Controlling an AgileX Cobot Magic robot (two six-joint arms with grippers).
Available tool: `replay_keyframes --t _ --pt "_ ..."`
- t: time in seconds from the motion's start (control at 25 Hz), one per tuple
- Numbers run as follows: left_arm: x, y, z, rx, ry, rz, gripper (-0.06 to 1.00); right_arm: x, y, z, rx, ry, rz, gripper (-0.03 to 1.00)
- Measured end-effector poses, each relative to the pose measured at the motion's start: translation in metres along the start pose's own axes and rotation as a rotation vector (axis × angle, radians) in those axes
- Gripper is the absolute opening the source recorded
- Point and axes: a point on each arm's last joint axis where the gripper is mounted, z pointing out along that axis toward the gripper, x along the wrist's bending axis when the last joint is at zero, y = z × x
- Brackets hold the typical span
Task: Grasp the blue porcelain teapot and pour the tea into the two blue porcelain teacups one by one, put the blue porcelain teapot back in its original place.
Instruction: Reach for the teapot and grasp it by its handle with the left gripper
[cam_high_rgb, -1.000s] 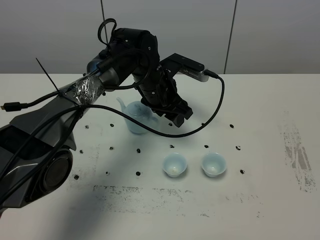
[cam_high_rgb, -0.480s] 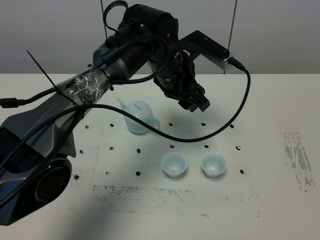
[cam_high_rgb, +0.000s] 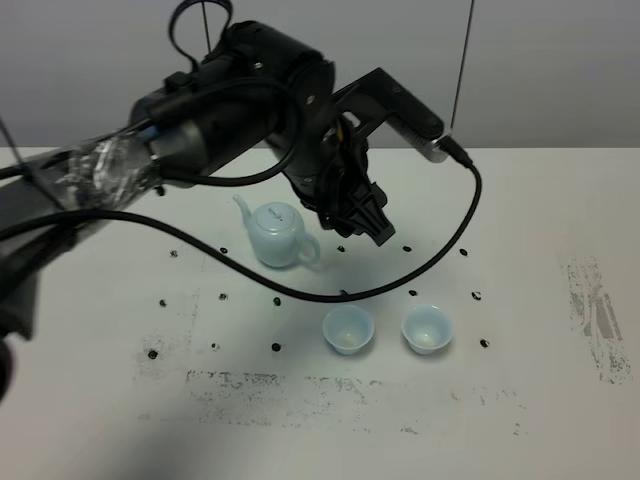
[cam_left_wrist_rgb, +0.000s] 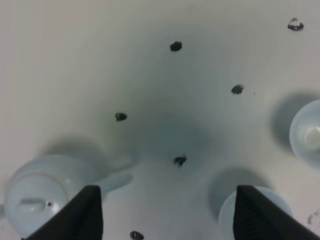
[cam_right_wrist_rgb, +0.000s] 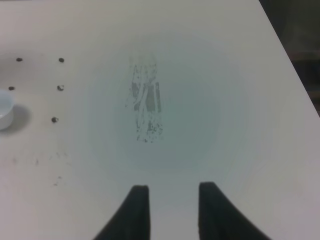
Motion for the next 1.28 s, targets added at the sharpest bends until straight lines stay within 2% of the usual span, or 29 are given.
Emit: replay_keyframes --t 0.12,0.24,0.6,0.92,1.28 --pt "0.000 -0.020 -0.009 -0.147 0.040 -0.047 0.58 0.000 0.000 0.000 0.000 0.000 0.000 0.23" --pt "-0.002 -0.031 -0.001 -0.268 0.047 -0.123 0.58 0.000 0.000 0.000 0.000 0.000 0.000 0.23" --pt "-0.004 -0.036 0.042 -0.394 0.018 -0.282 0.58 0.000 0.000 0.000 0.000 0.000 -0.001 0.23" --pt "0.010 -0.047 0.073 -0.359 0.026 -0.355 0.58 0.000 0.000 0.000 0.000 0.000 0.000 0.23" --pt "0.021 -0.057 0.079 -0.274 0.026 -0.381 0.58 0.000 0.000 0.000 0.000 0.001 0.001 0.23"
